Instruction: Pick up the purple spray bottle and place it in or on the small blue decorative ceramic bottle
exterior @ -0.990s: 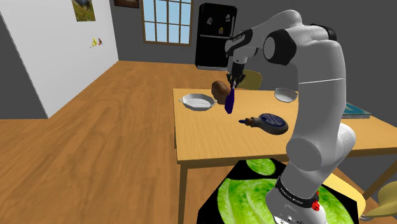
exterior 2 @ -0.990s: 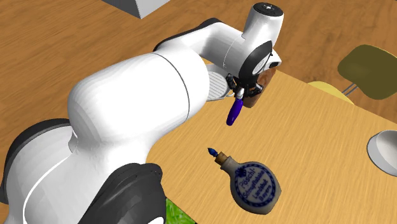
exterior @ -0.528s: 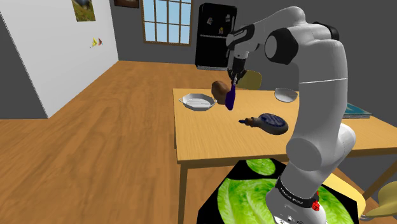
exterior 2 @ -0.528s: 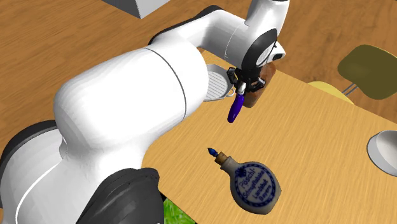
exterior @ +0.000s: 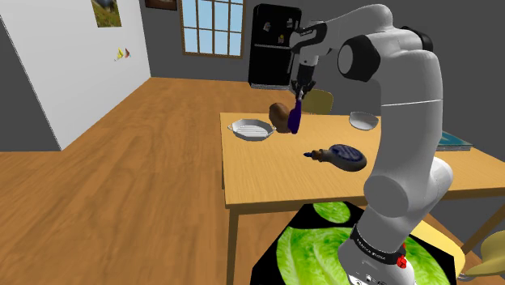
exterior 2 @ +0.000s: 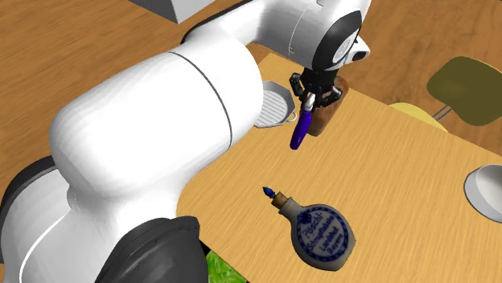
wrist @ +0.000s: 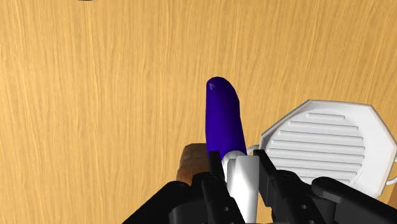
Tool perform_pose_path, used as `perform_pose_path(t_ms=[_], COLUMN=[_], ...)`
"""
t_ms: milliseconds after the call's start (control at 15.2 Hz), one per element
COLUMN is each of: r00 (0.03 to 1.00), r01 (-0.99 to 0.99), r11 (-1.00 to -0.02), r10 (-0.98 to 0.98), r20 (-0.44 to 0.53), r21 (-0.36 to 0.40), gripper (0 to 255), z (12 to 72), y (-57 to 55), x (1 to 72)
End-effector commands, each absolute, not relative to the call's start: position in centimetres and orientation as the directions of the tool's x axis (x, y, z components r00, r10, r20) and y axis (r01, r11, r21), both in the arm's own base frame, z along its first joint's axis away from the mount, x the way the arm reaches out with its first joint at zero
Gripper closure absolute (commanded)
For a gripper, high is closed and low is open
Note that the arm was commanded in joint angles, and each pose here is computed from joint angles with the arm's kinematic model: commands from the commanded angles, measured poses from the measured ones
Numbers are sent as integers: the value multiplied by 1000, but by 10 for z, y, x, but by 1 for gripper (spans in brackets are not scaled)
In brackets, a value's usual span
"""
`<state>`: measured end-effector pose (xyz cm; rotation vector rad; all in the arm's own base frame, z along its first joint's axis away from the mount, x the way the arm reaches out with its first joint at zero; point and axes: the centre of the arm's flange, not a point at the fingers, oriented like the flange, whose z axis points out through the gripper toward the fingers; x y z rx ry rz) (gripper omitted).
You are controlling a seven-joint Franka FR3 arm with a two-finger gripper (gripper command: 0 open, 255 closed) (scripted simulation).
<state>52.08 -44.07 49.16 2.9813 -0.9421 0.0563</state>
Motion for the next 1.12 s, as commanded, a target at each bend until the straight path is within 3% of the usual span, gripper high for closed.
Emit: perform_pose_path(t_ms=[0, 1056], r00=[818, 818], r01=[-575, -575], r11=[-818, -818], r10=[-574, -574], r20=[38, 38], r21=[3, 3], gripper=[255, 255], z=[503, 588], y=[-440, -440], x=[521, 521])
